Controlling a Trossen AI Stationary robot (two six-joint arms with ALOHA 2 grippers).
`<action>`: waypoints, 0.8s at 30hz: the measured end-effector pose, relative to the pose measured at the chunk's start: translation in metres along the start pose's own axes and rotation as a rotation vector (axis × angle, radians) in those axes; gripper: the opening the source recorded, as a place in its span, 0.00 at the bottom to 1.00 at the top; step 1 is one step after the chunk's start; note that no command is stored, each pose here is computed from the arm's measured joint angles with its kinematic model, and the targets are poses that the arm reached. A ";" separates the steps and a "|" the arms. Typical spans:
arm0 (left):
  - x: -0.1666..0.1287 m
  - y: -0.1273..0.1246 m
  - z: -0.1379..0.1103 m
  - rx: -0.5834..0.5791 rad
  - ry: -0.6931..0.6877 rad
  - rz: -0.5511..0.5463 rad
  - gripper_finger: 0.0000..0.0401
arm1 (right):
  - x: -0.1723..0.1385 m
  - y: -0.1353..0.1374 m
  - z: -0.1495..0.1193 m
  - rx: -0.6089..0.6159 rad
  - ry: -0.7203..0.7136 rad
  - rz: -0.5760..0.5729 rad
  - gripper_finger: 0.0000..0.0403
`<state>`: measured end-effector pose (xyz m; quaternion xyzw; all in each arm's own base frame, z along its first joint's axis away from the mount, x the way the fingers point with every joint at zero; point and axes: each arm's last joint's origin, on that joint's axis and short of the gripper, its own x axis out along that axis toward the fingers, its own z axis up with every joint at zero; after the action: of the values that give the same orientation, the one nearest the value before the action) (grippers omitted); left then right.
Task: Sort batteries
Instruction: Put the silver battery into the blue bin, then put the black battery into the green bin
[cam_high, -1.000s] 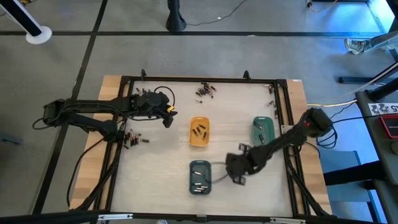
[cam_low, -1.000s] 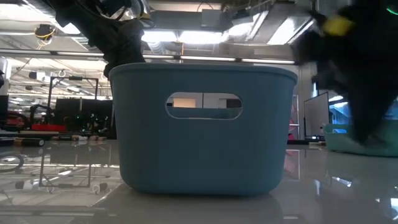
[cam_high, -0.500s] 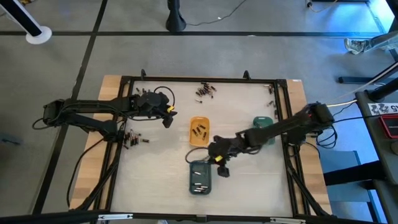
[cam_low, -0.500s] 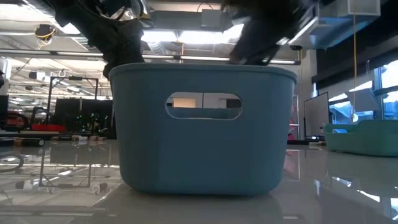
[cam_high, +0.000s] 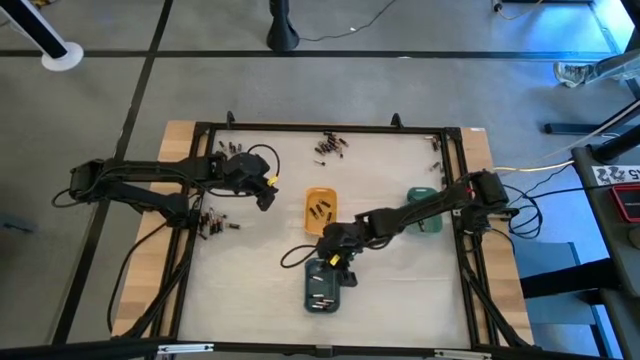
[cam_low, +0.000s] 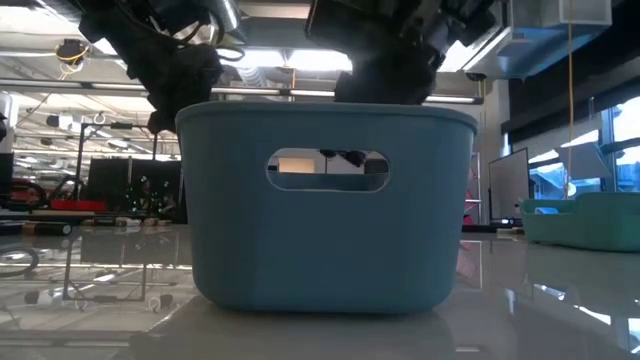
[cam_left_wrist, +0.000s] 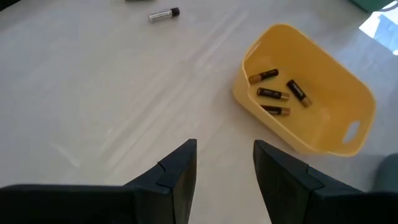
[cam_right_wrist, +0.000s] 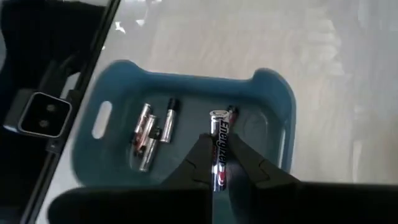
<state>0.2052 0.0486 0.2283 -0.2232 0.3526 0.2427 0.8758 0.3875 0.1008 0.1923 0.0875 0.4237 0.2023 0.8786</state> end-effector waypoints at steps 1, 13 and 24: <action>0.000 0.000 0.000 -0.003 0.001 0.000 0.37 | -0.001 0.001 0.002 -0.001 0.000 0.007 0.05; 0.000 0.000 -0.001 0.016 0.008 0.004 0.37 | -0.005 -0.011 0.001 0.048 0.032 0.020 0.20; 0.000 0.001 -0.001 0.004 0.010 0.005 0.37 | -0.009 -0.018 0.003 0.023 0.029 0.045 0.23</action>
<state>0.2044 0.0485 0.2276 -0.2219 0.3579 0.2432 0.8738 0.3897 0.0811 0.1945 0.1043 0.4367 0.2185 0.8664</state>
